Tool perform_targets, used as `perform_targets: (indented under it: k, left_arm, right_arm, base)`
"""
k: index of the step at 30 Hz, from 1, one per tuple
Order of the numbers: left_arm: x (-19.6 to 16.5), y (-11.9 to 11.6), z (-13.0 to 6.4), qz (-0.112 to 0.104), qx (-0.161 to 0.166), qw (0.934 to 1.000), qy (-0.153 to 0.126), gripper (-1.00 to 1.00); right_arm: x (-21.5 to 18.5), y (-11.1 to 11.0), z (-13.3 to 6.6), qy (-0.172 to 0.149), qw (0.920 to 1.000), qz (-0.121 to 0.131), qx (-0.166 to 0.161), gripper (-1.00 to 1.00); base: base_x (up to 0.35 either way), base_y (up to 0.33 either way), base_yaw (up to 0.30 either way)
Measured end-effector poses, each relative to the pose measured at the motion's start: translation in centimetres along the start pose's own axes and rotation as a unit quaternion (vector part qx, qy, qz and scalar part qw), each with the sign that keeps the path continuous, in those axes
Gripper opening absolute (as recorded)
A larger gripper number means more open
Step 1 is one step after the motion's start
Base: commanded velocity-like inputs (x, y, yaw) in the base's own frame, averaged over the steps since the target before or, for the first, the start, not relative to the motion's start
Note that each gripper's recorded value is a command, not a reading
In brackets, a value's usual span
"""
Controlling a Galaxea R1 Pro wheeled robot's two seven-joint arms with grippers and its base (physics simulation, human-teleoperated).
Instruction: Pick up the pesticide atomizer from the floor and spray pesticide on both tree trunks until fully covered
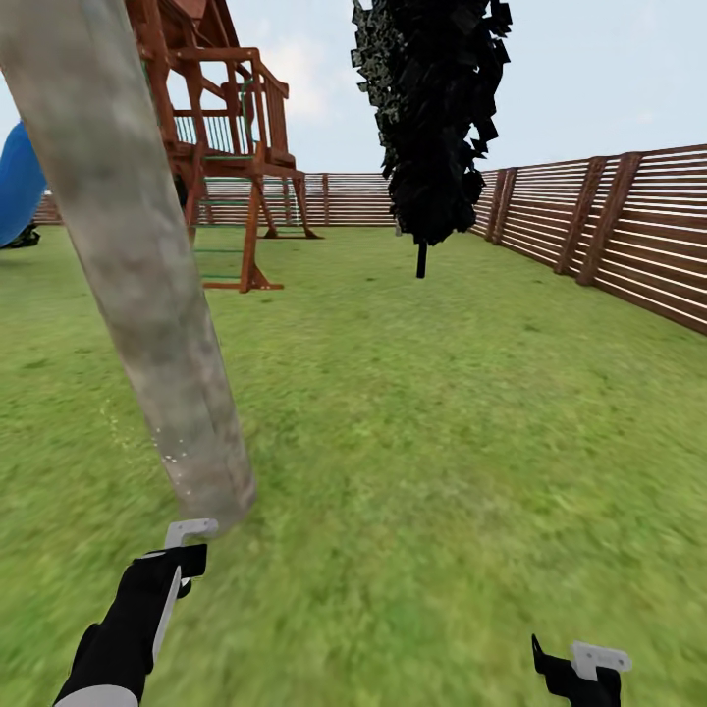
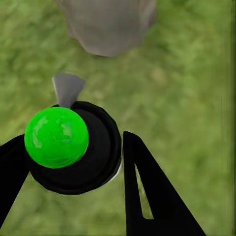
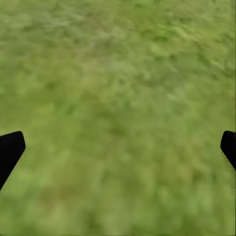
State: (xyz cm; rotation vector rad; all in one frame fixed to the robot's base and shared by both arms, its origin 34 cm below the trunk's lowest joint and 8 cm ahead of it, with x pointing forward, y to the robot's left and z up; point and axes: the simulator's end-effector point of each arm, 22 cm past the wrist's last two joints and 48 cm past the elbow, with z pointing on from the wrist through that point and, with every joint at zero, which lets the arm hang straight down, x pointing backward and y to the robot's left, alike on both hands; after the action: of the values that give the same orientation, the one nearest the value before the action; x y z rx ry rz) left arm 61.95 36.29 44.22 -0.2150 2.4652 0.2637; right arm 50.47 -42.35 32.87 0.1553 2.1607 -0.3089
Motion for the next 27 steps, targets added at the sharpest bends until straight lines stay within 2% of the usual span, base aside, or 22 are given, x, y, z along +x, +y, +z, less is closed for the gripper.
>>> perform_targets:
  k: [3,9,13,17,19,20,21,23,24,25,26,27]
  left_arm:
    - [0.0,0.0,0.0,0.0,0.0,1.0,0.0,-1.0]
    - [0.1,0.1,0.0,-0.001,-0.003,1.0,0.001,-1.0]
    - [0.1,-0.1,0.0,-0.001,0.0,1.0,0.001,-1.0]
    - [-1.6,-1.4,-0.3,0.003,0.011,0.9999,-0.012,-1.0]
    - [-3.0,0.1,-0.4,0.003,0.0,0.9997,-0.022,-1.0]
    - [-3.7,3.3,-0.2,-0.003,-0.02,0.9994,-0.027,-1.0]
    - [-3.8,6.3,-0.1,0.006,-0.042,0.9987,-0.028,-1.0]
    - [-3.5,6.6,0.1,0.004,-0.039,0.9989,-0.025,-1.0]
    - [-3.0,6.2,0.3,0.004,-0.034,0.9992,-0.02,-1.0]
    - [-1.5,3.1,0.8,0.007,-0.012,0.9999,-0.004,-1.0]
    - [-1.2,1.1,0.8,0.009,0.002,1.0,-0.001,-1.0]
    - [-1.3,0.6,0.8,0.014,0.004,0.9999,0.0,-1.0]
  right_arm:
    - [0.0,0.0,0.0,0.0,1.0,0.0,0.0,1.0]
    - [0.0,0.0,0.0,0.0,1.0,0.0,0.0,1.0]
    - [0.0,0.0,0.0,0.0,1.0,0.0,0.0,1.0]
    - [0.0,0.0,0.0,0.0,1.0,0.0,0.0,1.0]
    - [0.0,0.0,0.0,0.0,1.0,0.0,0.0,1.0]
    - [0.0,0.0,0.0,0.0,1.0,0.0,0.0,1.0]
    - [0.0,0.0,0.0,0.0,1.0,0.0,0.0,1.0]
    - [0.0,0.0,0.0,0.0,1.0,0.0,0.0,1.0]
    - [0.0,0.0,0.0,0.0,1.0,0.0,0.0,1.0]
    - [0.1,0.0,0.0,0.001,1.0,0.0,0.0,1.0]
    - [0.1,0.0,0.0,0.001,1.0,0.0,0.0,1.0]
    - [0.1,0.0,0.0,0.001,1.0,0.0,0.0,1.0]
  base:
    - [0.312,-0.123,0.037]
    - [0.228,-0.189,0.255]
    - [0.083,-0.147,0.276]
    - [0.005,-0.01,0.064]
    - [0.001,-0.001,0.006]
    - [0.0,0.0,0.001]
    - [0.0,0.0,0.0]
    - [0.0,0.0,0.0]
    - [0.0,0.0,0.0]
    - [0.0,0.0,0.0]
    - [0.0,0.0,0.0]
    - [0.0,0.0,0.0]
